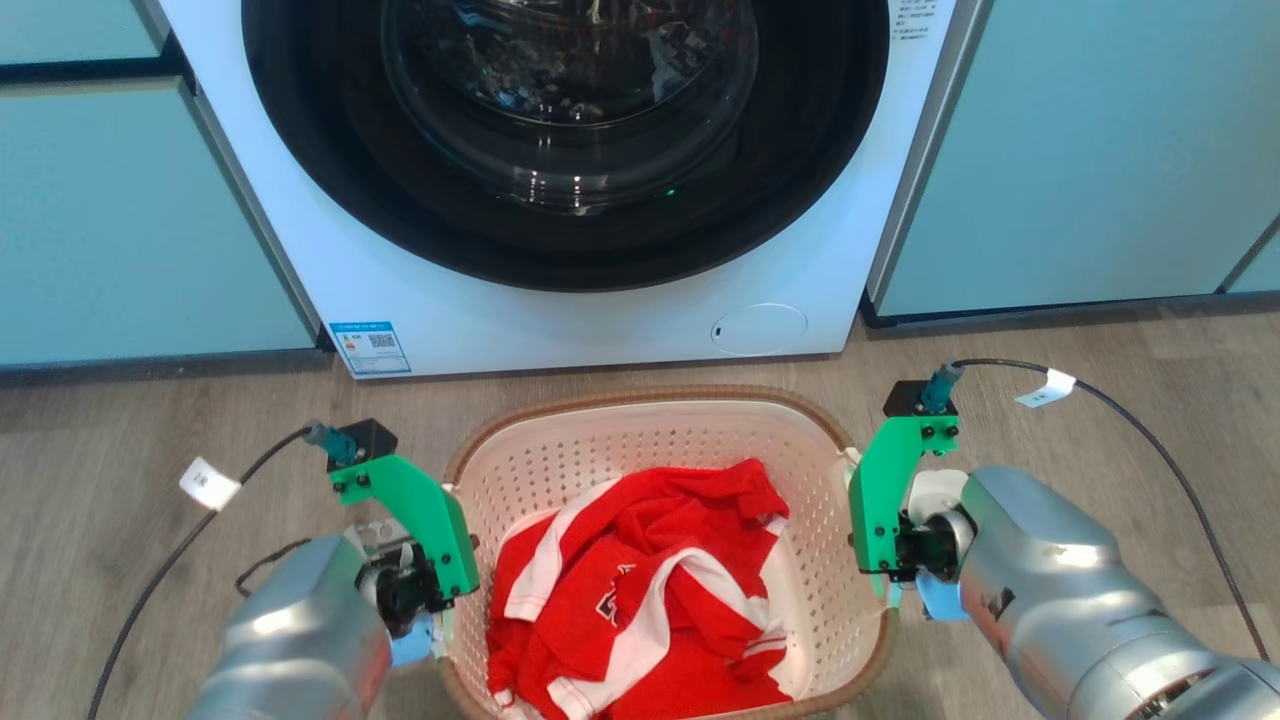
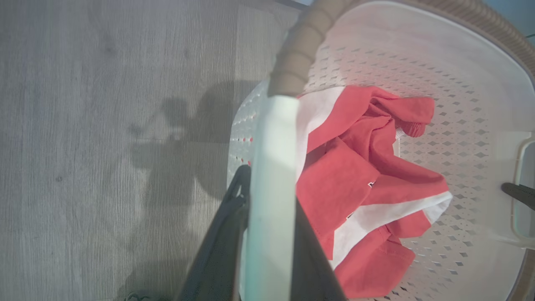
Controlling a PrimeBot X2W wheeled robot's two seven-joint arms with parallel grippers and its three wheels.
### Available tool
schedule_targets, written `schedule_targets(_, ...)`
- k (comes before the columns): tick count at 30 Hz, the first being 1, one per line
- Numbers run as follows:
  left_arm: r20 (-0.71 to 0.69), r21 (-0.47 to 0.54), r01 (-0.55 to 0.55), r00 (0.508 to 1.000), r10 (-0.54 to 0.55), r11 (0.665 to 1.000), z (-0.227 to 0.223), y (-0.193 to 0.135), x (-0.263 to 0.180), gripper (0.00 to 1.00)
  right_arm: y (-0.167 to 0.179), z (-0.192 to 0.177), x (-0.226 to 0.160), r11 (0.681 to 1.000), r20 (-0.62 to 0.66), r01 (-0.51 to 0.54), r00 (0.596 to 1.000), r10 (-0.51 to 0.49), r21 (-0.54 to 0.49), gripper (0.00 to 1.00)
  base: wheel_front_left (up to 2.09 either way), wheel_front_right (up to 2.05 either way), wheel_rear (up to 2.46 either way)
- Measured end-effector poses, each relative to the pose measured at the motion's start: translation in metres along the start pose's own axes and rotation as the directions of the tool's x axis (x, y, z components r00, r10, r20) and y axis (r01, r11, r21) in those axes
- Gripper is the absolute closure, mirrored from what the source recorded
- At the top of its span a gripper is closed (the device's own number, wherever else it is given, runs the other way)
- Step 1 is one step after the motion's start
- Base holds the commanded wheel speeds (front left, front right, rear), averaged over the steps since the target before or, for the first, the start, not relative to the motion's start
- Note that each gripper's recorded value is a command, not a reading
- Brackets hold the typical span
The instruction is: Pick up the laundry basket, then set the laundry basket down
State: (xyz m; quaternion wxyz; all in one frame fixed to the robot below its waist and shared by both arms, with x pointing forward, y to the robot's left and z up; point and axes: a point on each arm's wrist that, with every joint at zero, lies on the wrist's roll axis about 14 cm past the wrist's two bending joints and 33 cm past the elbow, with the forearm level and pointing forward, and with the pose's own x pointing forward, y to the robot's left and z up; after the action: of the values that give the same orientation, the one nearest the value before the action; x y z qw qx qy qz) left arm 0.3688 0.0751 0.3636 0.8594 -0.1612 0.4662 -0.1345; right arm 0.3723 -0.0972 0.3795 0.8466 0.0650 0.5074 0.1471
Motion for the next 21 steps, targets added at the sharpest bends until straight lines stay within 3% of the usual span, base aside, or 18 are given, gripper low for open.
schedule_targets(21,-0.04,-0.003,-0.001,0.999,0.001,1.0,-0.008,0.0,0.001,1.0,-0.001,-0.012,0.002,1.0,-0.028,-0.006,1.0,0.006,0.023,1.0,0.0,0.0,0.0)
